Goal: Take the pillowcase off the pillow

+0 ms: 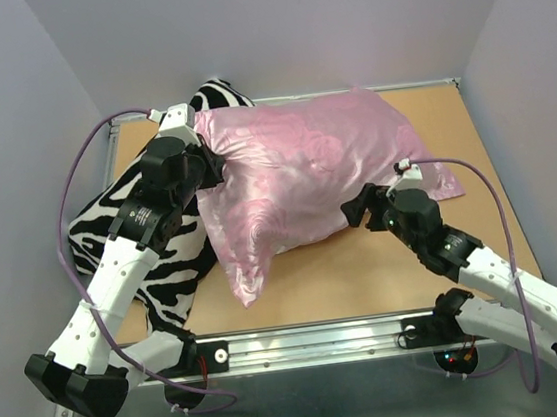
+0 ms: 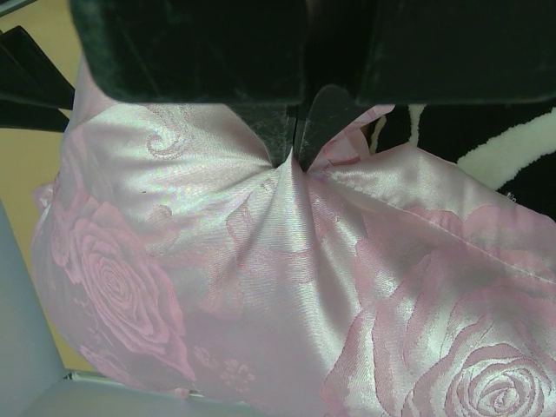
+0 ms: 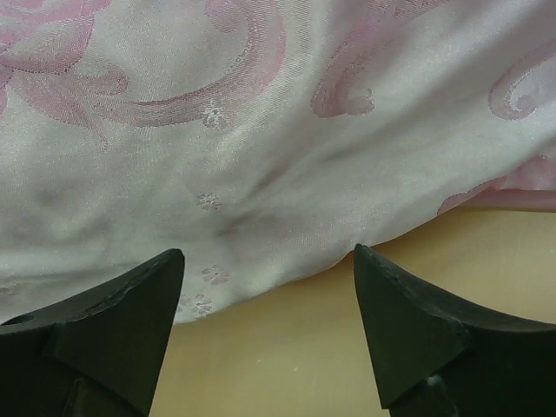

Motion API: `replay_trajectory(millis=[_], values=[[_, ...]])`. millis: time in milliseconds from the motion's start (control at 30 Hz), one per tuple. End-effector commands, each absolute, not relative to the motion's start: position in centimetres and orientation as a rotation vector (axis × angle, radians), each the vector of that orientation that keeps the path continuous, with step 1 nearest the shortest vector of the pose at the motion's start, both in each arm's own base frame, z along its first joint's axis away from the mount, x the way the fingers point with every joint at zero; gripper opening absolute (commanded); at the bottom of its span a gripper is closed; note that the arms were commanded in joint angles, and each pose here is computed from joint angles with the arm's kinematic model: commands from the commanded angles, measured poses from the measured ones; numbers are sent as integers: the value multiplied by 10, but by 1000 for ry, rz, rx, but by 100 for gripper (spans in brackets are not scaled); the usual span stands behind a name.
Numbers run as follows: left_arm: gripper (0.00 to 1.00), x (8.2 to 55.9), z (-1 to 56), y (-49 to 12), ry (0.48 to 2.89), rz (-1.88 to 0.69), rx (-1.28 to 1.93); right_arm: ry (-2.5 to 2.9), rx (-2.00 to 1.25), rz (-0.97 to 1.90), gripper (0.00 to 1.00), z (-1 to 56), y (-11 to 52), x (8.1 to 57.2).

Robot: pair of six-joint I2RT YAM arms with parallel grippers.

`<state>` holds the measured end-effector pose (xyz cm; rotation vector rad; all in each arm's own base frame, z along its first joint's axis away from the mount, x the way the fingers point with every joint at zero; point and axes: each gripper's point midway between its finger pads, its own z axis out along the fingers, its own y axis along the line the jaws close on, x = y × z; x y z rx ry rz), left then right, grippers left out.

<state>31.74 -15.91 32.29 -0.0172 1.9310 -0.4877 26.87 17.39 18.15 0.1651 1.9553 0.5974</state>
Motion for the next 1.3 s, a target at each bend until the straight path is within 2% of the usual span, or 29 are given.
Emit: replay_trajectory(millis=[0,100,433,667,767,800,867,900,967,1000,1167,1200,1267], values=[[0,315,392,-160,1726,-560,-5,1867,257,688,85,184,173,266],[0,314,394,-160,1720,-566,-4,1859,300,697,88,158,169,264],[0,314,393,-164,1732,-573,22,1659,380,810,94,155,175,282],[0,313,393,-167,1740,-585,38,1549,428,786,91,156,166,294],[0,312,395,-166,1739,-576,37,1550,431,766,76,155,168,302],[0,312,395,-165,1740,-572,37,1551,421,757,63,155,169,304],[0,312,397,-164,1737,-569,35,1547,419,750,49,158,170,307],[0,312,397,-164,1739,-566,36,1537,424,743,33,161,169,308],[0,312,398,-164,1738,-565,37,1505,411,736,17,172,166,308],[0,312,398,-163,1737,-564,36,1493,404,733,2,176,165,307],[0,315,394,-161,1747,-538,33,1515,385,670,1,193,157,305],[0,316,390,-160,1757,-522,37,1466,378,694,1,219,156,302],[0,317,386,-158,1767,-507,37,1494,360,659,1,226,151,298]])
